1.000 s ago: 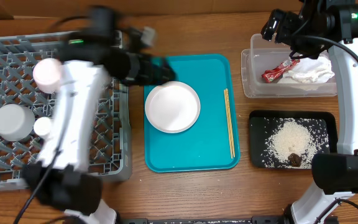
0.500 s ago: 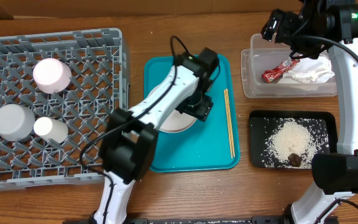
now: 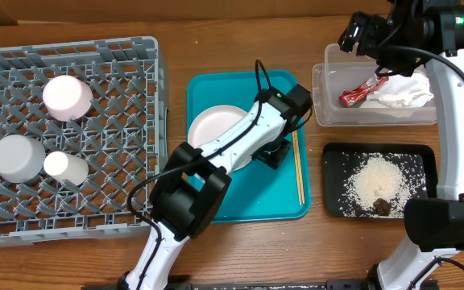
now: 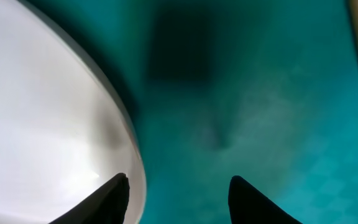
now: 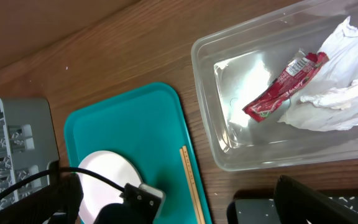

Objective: Sort waste into correct bins and load items into the dishwasher
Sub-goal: 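Grasp the white plate rim with the left gripper, then carry the white plate to the rack and stand it upright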

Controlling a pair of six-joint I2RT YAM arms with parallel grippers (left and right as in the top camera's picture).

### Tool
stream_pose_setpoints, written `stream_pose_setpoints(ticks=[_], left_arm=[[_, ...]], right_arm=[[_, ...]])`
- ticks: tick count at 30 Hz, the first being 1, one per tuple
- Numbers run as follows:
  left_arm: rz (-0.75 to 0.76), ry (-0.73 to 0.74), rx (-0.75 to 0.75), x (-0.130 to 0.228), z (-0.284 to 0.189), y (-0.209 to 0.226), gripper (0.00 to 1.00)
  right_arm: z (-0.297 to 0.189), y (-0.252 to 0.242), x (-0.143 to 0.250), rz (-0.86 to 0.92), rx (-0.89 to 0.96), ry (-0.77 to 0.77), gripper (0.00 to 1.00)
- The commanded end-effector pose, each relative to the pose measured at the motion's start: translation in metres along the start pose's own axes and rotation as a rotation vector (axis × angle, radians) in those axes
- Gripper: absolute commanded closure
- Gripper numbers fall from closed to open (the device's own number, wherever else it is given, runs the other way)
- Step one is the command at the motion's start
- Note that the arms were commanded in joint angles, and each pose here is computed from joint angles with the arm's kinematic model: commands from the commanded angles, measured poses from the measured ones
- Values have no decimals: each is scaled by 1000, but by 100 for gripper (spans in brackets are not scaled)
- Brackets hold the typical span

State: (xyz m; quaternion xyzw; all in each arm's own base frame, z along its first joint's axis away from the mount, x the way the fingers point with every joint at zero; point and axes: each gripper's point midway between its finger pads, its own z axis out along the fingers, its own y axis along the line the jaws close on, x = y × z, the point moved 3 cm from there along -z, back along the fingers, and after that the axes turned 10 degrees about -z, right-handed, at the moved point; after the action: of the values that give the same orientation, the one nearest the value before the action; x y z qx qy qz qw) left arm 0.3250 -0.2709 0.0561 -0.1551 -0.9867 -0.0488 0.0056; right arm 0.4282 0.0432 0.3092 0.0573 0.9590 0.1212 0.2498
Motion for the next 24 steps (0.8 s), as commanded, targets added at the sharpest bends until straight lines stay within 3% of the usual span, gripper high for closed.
stream_pose_setpoints(ticks=[1, 10, 12, 16, 20, 24], left_arm=[[-60, -12, -43, -10, 8, 15, 47], [-84, 22, -30, -6, 22, 27, 53], [-73, 23, -30, -6, 22, 27, 63], [-69, 23, -30, -5, 20, 26, 94], [-70, 25, -32, -7, 5, 27, 96], [-96, -36, -6, -23, -47, 26, 96]], right_arm=[[-10, 0, -3, 4, 3, -30, 0], [-10, 0, -3, 4, 3, -30, 0], [-10, 0, -3, 4, 3, -30, 0], [-10, 0, -3, 4, 3, -30, 0], [-10, 0, -3, 4, 3, -30, 0], [-10, 0, -3, 4, 3, -30, 0]])
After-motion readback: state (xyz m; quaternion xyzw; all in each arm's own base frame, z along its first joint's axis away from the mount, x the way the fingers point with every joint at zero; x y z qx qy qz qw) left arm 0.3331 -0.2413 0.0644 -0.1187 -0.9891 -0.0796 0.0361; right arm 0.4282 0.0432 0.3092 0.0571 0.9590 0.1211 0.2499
